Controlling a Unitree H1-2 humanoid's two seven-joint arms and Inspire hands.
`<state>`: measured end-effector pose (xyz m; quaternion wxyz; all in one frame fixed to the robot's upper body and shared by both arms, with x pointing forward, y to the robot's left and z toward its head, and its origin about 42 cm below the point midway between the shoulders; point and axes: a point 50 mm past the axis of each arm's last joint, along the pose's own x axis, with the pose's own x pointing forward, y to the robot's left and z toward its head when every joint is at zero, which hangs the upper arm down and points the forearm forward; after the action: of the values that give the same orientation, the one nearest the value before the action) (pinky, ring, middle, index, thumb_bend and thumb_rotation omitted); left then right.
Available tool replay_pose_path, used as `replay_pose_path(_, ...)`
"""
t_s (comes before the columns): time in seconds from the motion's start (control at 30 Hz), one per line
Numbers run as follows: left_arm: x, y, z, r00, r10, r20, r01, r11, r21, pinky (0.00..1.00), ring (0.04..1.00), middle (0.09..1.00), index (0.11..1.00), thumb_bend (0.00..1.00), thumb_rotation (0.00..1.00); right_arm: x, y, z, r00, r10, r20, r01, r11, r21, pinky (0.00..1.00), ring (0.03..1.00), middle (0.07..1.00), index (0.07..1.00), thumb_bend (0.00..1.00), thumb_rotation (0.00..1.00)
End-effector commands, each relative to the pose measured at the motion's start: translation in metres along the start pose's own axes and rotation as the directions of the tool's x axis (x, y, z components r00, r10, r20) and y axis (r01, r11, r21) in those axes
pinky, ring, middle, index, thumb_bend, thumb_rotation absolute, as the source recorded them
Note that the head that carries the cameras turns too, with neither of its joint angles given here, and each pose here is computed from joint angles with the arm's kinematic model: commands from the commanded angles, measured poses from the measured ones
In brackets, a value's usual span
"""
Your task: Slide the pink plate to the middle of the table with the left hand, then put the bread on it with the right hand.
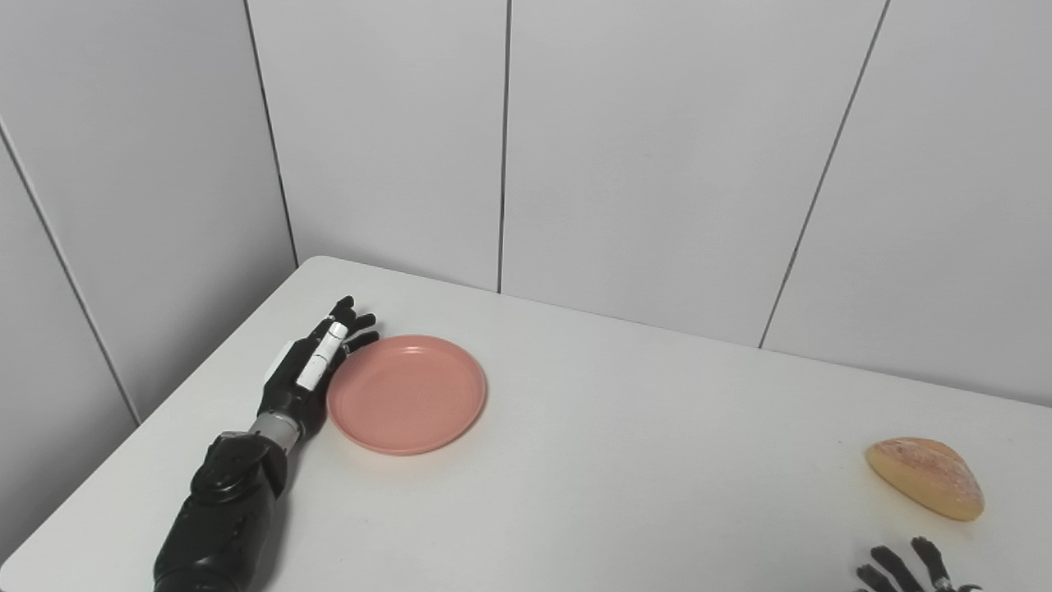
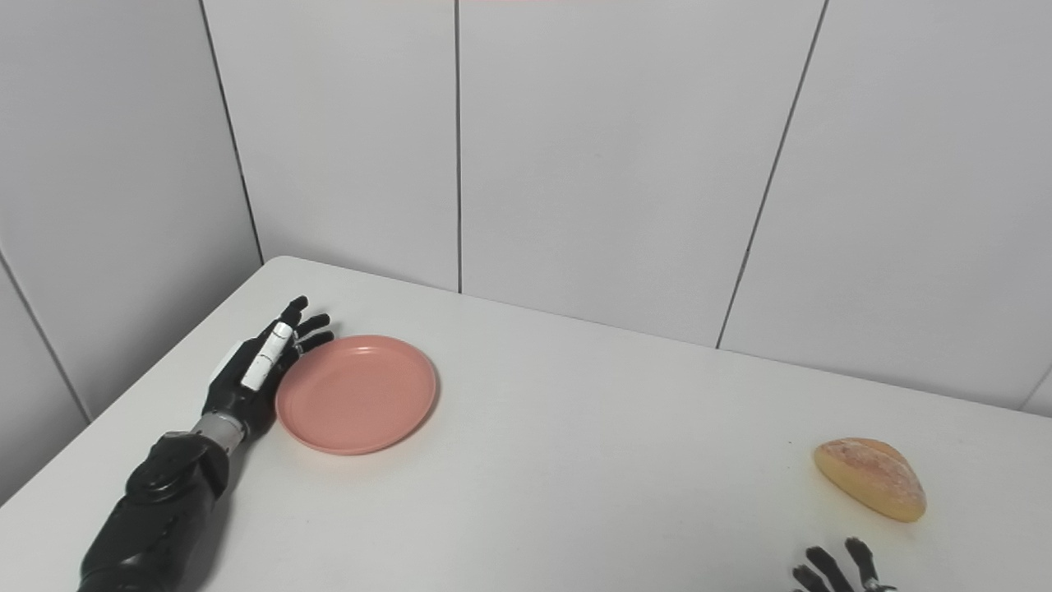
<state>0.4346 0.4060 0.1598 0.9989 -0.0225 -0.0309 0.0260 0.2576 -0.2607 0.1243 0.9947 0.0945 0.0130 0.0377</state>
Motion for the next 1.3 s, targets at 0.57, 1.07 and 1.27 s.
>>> replay_pose_path(0.57,0.007,-0.036,0.005,0.996,-0.089,-0.019,0.089,0.996,0.001,0.76,0.802,0.818,0.884,0.87,0.72,-0.006,0.016,-0.006,0.998,0.027,-0.06,-0.027,1.0,-0.008,0.85,0.865,0.883,0.985,0.74,0.99)
replay_pose_path(1.07,0.009,-0.047,0.005,0.991,-0.126,-0.047,0.125,0.992,-0.035,0.76,0.816,0.844,0.901,0.84,0.72,-0.004,0.041,-0.007,0.998,0.022,-0.057,-0.023,1.0,-0.012,0.81,0.828,0.865,0.949,0.75,0.95)
replay_pose_path(1.27,0.007,-0.067,-0.002,0.995,-0.094,-0.047,0.091,0.995,-0.05,0.82,0.821,0.841,0.915,0.81,0.7,-0.003,0.048,-0.007,0.999,0.02,-0.045,-0.022,0.999,-0.035,0.79,0.817,0.854,0.941,0.77,0.95)
